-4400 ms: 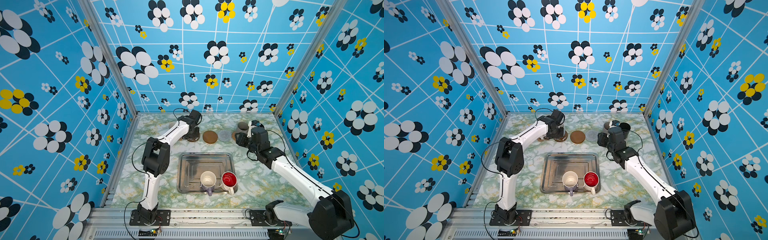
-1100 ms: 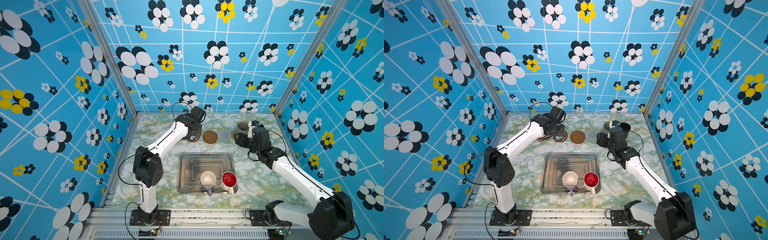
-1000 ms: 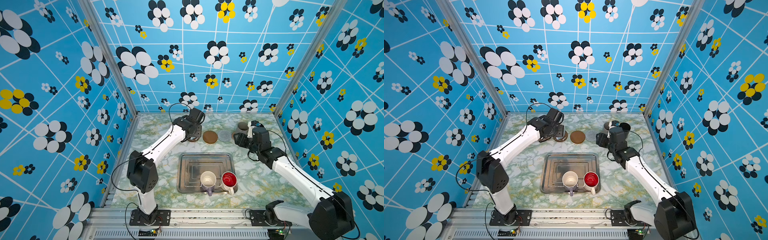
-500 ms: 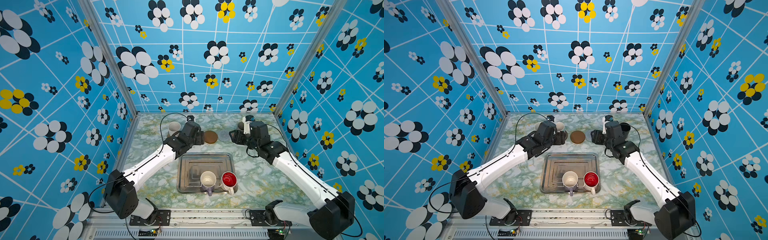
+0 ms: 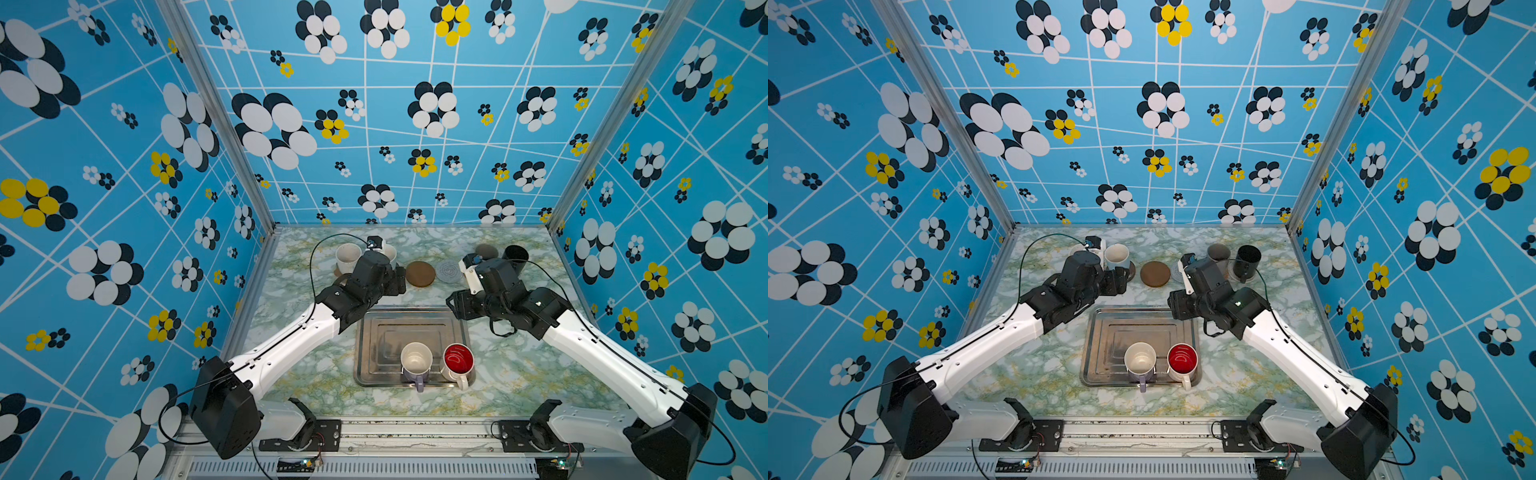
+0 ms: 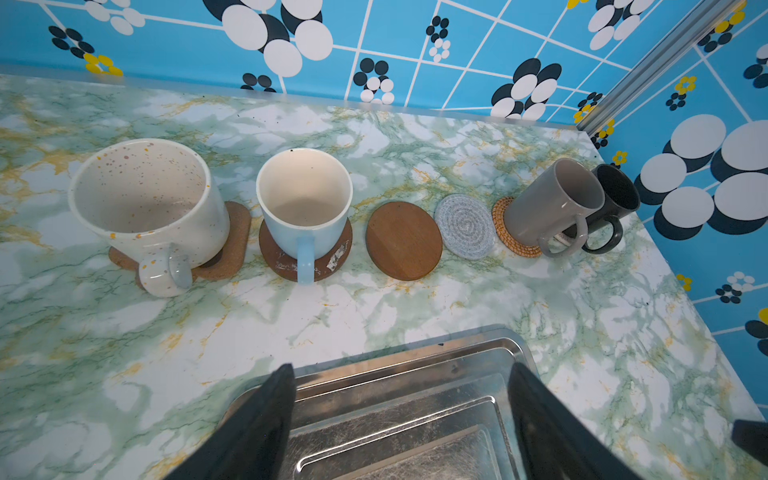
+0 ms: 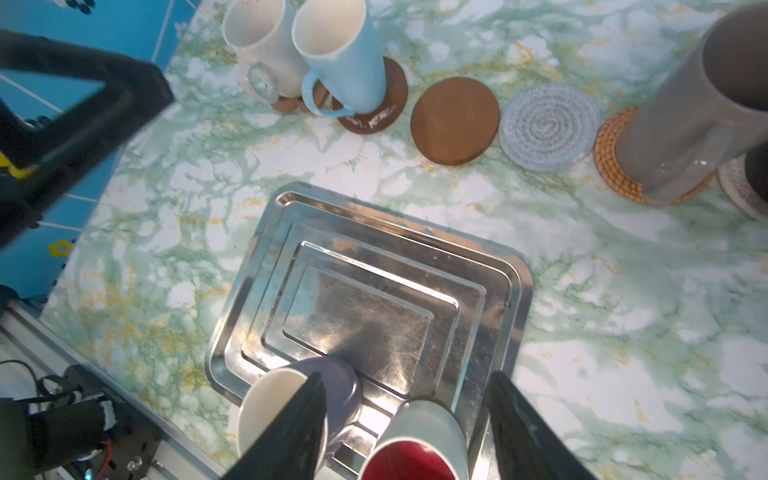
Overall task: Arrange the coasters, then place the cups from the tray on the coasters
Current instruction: 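Move the right gripper over the red-lined white mug on the tray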
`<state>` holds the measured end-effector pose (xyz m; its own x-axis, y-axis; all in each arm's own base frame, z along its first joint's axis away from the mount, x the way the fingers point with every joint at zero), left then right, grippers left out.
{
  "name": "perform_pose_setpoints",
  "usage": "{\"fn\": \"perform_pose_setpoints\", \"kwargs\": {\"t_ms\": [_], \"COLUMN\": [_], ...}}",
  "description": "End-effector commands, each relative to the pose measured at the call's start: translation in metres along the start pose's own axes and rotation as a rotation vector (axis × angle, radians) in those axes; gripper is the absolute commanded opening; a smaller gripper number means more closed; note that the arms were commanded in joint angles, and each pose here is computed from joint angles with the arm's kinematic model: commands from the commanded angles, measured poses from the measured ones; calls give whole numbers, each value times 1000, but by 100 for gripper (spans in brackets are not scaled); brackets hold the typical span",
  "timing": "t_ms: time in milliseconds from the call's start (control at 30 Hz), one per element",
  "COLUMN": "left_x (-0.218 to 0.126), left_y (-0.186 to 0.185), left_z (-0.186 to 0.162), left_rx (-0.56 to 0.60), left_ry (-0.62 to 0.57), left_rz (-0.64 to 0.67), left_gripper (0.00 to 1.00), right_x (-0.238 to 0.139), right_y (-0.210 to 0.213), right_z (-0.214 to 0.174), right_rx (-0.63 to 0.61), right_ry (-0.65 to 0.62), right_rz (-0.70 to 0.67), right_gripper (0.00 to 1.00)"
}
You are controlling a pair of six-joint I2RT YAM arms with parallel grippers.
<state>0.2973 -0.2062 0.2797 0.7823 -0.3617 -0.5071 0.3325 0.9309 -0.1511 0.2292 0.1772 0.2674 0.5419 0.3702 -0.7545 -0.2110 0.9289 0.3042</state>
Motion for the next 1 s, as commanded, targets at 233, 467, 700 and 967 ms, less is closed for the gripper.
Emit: {"fn": "perform_pose_setpoints", "kwargs": {"t_ms": [233, 467, 700, 967], "left_x": [-8, -6, -2, -5], "left_y": [-2, -3, -4, -4], "left_z": [8, 9, 9, 8], "left_rx": [-19, -22, -27, -41], "left_ry": [-60, -54, -52, -49], "left_rz": [-43, -45, -44, -51], "left_gripper": [81, 81, 82, 82], "right_x": [-17, -17, -24, -21], "right_y": [-13, -19, -23, -19], "right_z": [-61, -98, -120, -143], "right_rx": [-116, -95, -67, -79], "right_ry": [214, 283, 286, 300], "right_rz": [-144, -167, -202, -214], "right_gripper": [64, 62, 62, 62]}}
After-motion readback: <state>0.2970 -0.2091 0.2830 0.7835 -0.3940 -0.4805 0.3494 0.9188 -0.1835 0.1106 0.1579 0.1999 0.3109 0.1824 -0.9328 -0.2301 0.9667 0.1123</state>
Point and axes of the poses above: each gripper's point midway between its finger pads, its own x axis out along the fingers, its own y axis along the line the jaws close on, z = x × y, the point moved 7 cm from there along -x, back along the fingers, and after that the axes turned 11 degrees about x, right-handed, at the moved point
